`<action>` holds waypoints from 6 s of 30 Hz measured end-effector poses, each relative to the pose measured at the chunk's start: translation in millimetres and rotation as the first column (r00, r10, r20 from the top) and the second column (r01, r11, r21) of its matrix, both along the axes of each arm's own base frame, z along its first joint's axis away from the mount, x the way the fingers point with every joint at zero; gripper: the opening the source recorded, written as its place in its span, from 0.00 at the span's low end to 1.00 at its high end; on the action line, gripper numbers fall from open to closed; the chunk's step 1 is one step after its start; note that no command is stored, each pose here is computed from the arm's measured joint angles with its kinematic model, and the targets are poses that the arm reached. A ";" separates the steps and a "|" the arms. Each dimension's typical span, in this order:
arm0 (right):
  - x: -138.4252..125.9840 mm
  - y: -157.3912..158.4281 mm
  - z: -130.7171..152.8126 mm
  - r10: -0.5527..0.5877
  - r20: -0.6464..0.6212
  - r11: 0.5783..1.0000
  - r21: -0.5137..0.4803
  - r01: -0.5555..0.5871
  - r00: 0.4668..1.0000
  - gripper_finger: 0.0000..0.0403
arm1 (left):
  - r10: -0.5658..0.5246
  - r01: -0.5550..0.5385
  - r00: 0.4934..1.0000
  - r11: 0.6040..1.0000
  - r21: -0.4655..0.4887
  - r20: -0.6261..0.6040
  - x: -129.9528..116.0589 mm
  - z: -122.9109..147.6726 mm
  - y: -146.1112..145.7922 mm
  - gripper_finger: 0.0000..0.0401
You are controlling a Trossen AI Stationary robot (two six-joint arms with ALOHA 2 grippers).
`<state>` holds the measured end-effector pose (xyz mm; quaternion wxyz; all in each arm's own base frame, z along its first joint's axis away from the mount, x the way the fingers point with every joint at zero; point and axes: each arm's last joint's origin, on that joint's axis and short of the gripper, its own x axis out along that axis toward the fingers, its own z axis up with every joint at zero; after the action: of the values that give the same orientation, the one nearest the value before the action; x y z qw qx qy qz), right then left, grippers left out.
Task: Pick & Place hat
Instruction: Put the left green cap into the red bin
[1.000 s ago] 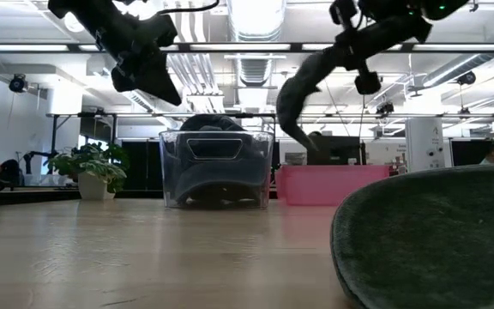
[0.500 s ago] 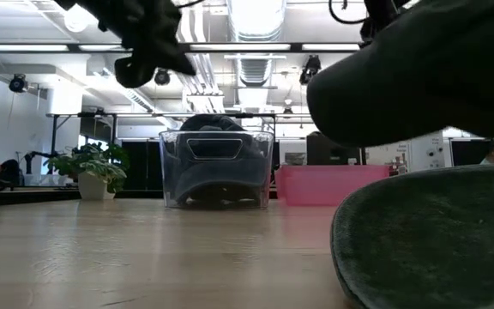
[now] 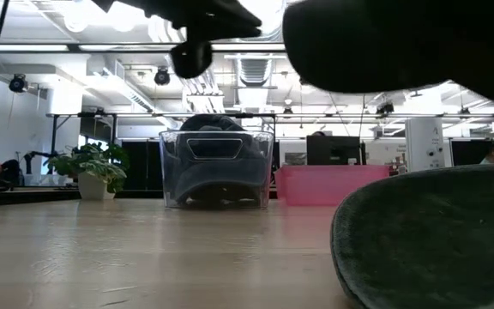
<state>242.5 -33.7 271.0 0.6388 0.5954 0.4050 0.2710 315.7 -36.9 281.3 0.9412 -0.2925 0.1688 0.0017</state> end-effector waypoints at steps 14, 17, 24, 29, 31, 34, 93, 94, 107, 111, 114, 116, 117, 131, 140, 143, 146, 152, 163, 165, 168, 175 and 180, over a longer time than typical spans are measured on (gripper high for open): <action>4.8 -1.1 19.9 0.009 0.088 1.000 -0.031 -0.006 0.996 0.03 | -0.191 0.172 0.980 0.949 0.264 0.051 9.7 32.2 -26.9 0.26; 4.9 -1.2 21.8 0.013 0.090 1.000 -0.029 -0.011 0.996 0.03 | -0.231 0.216 0.973 0.942 0.255 0.027 6.4 31.8 -27.8 0.26; 4.0 -1.0 24.5 0.014 0.100 0.999 -0.031 -0.011 0.995 0.03 | -0.241 0.240 0.970 0.938 0.250 -0.028 0.2 31.0 -21.8 0.26; 4.0 -1.1 24.5 0.013 0.097 1.000 -0.028 -0.010 0.995 0.03 | -0.264 0.252 0.964 0.934 0.255 0.013 6.0 30.6 -23.9 0.26; 4.0 -1.1 24.4 0.013 0.097 1.000 -0.028 -0.011 0.995 0.03 | -0.269 0.258 0.963 0.933 0.252 0.007 7.8 28.0 -24.3 0.26; 3.9 -1.0 24.4 0.014 0.097 1.000 -0.028 -0.011 0.995 0.03 | -0.282 0.267 0.959 0.931 0.249 0.027 9.7 28.6 -24.7 0.26; -94.5 12.9 99.9 -0.709 0.696 -0.069 -0.233 0.970 0.117 0.34 | 0.387 -0.221 0.534 0.922 -0.318 0.752 15.2 75.0 74.8 0.02; -85.6 12.7 98.3 -0.702 0.702 -0.066 -0.229 0.971 0.118 0.34 | 0.391 -0.210 0.513 0.920 -0.330 0.764 17.3 77.0 79.1 0.02; -27.4 7.3 101.2 -0.633 0.774 -0.036 -0.019 0.999 -0.008 0.27 | 0.271 -0.036 0.431 0.958 -0.284 0.861 58.5 101.8 98.6 0.02; -26.4 7.6 101.9 -0.630 0.776 -0.028 -0.006 1.000 -0.013 0.25 | 0.241 -0.021 0.415 0.967 -0.256 0.877 62.1 107.4 101.5 0.02; -27.6 7.7 103.2 -0.619 0.785 -0.032 -0.004 0.999 -0.017 0.25 | 0.246 -0.030 0.435 0.965 -0.259 0.866 65.7 103.2 104.6 0.02; -28.9 8.3 103.0 -0.616 0.788 -0.031 -0.017 0.999 -0.006 0.26 | 0.247 -0.039 0.431 0.966 -0.256 0.868 64.9 103.4 108.7 0.02; -29.5 8.5 103.3 -0.615 0.789 -0.028 -0.018 0.999 -0.003 0.27 | 0.249 -0.044 0.420 0.966 -0.254 0.873 62.6 105.7 111.4 0.02; -31.2 1.0 105.1 -0.609 0.793 -0.056 -0.001 0.998 -0.033 0.46 | 0.293 -0.037 0.427 0.951 -0.307 0.855 65.5 102.0 144.3 0.02; -32.3 -3.4 106.3 -0.575 0.817 -0.100 -0.010 0.995 -0.049 0.51 | 0.328 0.027 0.444 0.925 -0.378 0.834 79.4 93.4 147.5 0.02; -32.7 -6.2 106.1 -0.568 0.821 -0.111 -0.016 0.994 -0.050 0.50 | 0.320 0.062 0.446 0.921 -0.385 0.836 85.0 95.1 148.4 0.02; -32.7 -7.1 106.6 -0.541 0.840 -0.107 -0.027 0.994 -0.035 0.48 | 0.292 0.096 0.431 0.926 -0.365 0.854 86.3 101.8 147.8 0.02; -33.6 -7.7 107.8 -0.514 0.857 -0.114 -0.032 0.993 -0.031 0.40 | 0.286 0.112 0.466 0.920 -0.377 0.837 90.3 101.8 148.2 0.02; -36.8 -8.6 112.2 -0.475 0.878 -0.150 -0.011 0.989 -0.062 0.06 | 0.273 0.063 0.552 0.928 -0.366 0.788 96.5 91.3 148.8 0.03; -37.3 -9.9 111.6 -0.480 0.875 -0.152 -0.017 0.988 -0.059 0.04 | 0.274 0.041 0.582 0.930 -0.364 0.765 98.1 89.4 149.3 0.06; -38.6 -13.5 108.4 -0.506 0.861 -0.165 -0.050 0.985 -0.041 0.04 | 0.280 -0.004 0.629 0.934 -0.357 0.725 101.4 83.8 151.3 0.16; -47.5 -32.5 91.9 -0.640 0.768 -0.195 -0.198 0.961 0.028 0.03 | 0.149 -0.040 0.869 0.971 -0.234 0.472 103.1 51.1 145.2 0.37; -55.4 -54.5 69.1 -0.762 0.623 -0.080 -0.362 0.929 0.177 0.03 | 0.144 -0.100 0.958 0.978 -0.181 0.248 78.2 29.7 136.1 0.41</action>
<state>187.2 -88.2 340.0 0.8670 0.3844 -0.0744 -0.3084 393.9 99.2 311.0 0.9256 -0.3777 0.0251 0.0073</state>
